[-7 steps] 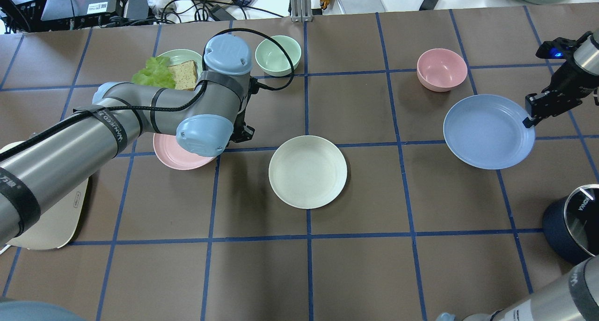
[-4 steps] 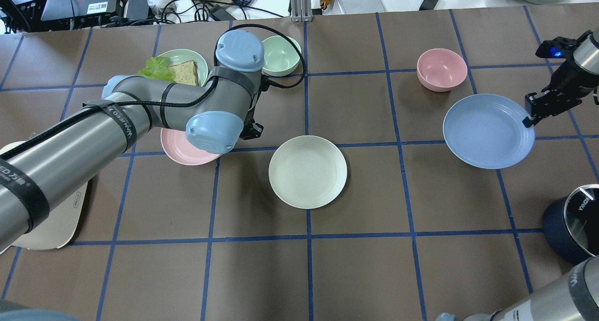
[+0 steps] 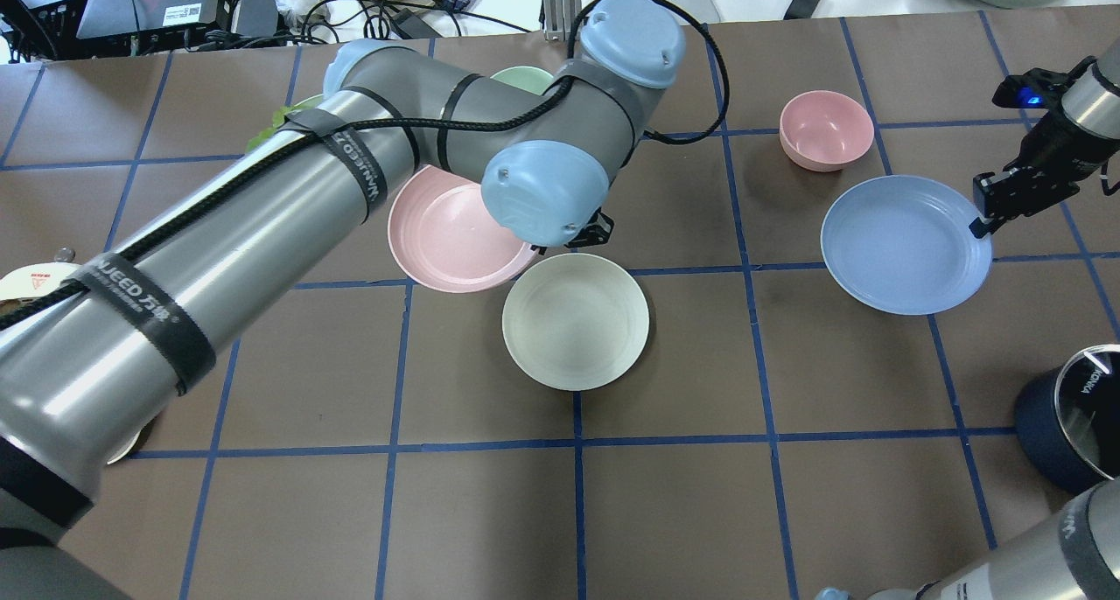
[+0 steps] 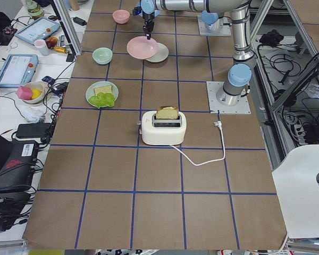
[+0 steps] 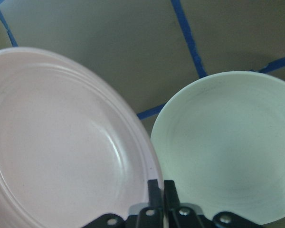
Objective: Stack three plates with pink and blue
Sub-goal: 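Carry the pink plate with the left gripper onto the cream plate, then lower the pink plate onto the cream plate and open the left gripper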
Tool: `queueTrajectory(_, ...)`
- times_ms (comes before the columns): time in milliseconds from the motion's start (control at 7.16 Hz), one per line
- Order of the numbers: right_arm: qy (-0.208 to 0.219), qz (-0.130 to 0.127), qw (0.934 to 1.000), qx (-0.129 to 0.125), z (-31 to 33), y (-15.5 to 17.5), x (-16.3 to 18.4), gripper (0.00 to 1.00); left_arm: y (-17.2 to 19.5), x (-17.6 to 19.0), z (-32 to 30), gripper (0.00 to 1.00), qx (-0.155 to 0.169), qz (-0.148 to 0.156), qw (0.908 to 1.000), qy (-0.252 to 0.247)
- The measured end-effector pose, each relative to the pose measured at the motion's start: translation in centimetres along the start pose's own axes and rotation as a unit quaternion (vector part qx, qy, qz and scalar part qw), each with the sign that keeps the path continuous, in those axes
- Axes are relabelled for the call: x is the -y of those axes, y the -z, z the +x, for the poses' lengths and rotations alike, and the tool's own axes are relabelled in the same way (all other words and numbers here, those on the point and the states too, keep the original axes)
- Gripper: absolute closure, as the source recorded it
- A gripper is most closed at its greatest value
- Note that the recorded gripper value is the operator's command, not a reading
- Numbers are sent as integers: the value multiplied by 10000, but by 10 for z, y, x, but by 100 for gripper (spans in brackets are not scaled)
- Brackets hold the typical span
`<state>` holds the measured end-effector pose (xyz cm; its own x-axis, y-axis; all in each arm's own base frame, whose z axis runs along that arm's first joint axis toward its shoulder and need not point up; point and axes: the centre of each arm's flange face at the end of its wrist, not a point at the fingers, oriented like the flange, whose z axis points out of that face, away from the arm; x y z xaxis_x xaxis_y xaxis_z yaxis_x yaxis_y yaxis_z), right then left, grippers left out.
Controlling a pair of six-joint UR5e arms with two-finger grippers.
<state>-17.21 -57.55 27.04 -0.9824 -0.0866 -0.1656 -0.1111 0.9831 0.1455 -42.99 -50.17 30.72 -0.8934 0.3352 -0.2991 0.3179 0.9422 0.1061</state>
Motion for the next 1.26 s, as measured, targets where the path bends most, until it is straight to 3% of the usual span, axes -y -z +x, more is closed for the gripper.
queueTrajectory(838, -27, 1, 10000, -4, 0, 0, 0, 100, -30, -1, 102, 100, 129, -126, 9960, 871)
queueTrajectory(1257, -38, 16, 10000, -28, 0, 1, 1, 100, -53, 5, 121, 100, 228, -366, 9951, 894)
